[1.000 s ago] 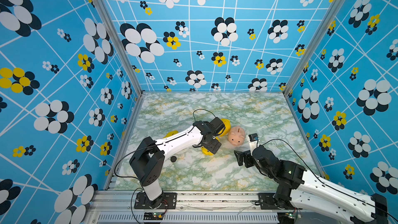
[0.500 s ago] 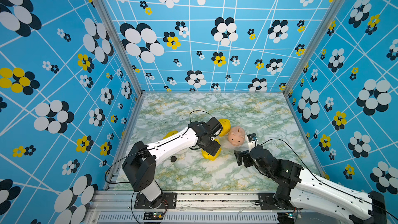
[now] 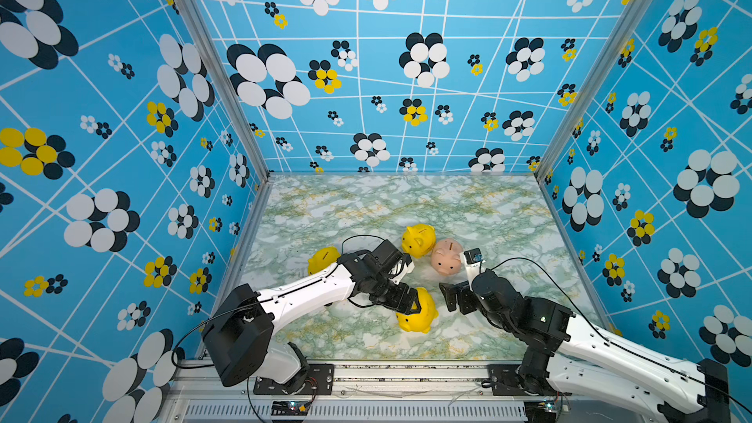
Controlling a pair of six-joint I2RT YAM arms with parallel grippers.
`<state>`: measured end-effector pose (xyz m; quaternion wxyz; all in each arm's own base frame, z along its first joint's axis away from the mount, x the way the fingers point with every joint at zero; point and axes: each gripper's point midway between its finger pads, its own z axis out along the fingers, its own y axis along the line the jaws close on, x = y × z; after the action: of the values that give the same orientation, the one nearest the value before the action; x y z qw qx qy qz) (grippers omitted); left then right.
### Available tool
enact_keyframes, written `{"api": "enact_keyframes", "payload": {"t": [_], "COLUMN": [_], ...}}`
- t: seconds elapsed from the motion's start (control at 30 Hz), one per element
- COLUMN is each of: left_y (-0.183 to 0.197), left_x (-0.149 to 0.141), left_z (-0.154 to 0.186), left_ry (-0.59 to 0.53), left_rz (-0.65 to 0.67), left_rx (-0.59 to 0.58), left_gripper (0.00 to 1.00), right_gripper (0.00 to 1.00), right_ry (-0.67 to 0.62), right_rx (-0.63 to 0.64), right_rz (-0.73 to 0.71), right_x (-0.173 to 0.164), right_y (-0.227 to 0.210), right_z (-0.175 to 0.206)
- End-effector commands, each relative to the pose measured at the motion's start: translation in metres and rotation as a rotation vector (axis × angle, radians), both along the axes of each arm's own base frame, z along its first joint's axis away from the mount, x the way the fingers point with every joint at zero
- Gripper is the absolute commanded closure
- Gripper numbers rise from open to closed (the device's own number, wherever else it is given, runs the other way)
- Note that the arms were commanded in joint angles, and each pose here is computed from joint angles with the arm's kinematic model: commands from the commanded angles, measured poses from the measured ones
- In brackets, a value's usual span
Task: Open piggy banks
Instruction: Adjust the piggy bank at the center of the board.
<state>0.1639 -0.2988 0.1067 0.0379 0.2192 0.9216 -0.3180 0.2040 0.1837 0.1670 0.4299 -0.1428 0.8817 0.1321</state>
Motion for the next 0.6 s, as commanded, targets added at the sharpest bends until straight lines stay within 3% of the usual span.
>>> {"api": "enact_keyframes", "payload": {"t": [0.0, 0.57], "left_y": [0.004, 0.03], "left_x": [0.008, 0.035], "left_z": [0.009, -0.001], "left_ry": [-0.012, -0.053], "left_rz": [0.045, 0.114], "left_rx": [-0.031, -0.007], "left_gripper": [0.0, 0.01], "right_gripper": [0.0, 0.0], "right_ry": [0.014, 0.113], "right_rx": [-0.002, 0.031], "right_rz": [0.016, 0.016], "right_x": [-0.001, -0.008], "right_y": [0.003, 0.011], "right_z": [-0.003, -0.043]}}
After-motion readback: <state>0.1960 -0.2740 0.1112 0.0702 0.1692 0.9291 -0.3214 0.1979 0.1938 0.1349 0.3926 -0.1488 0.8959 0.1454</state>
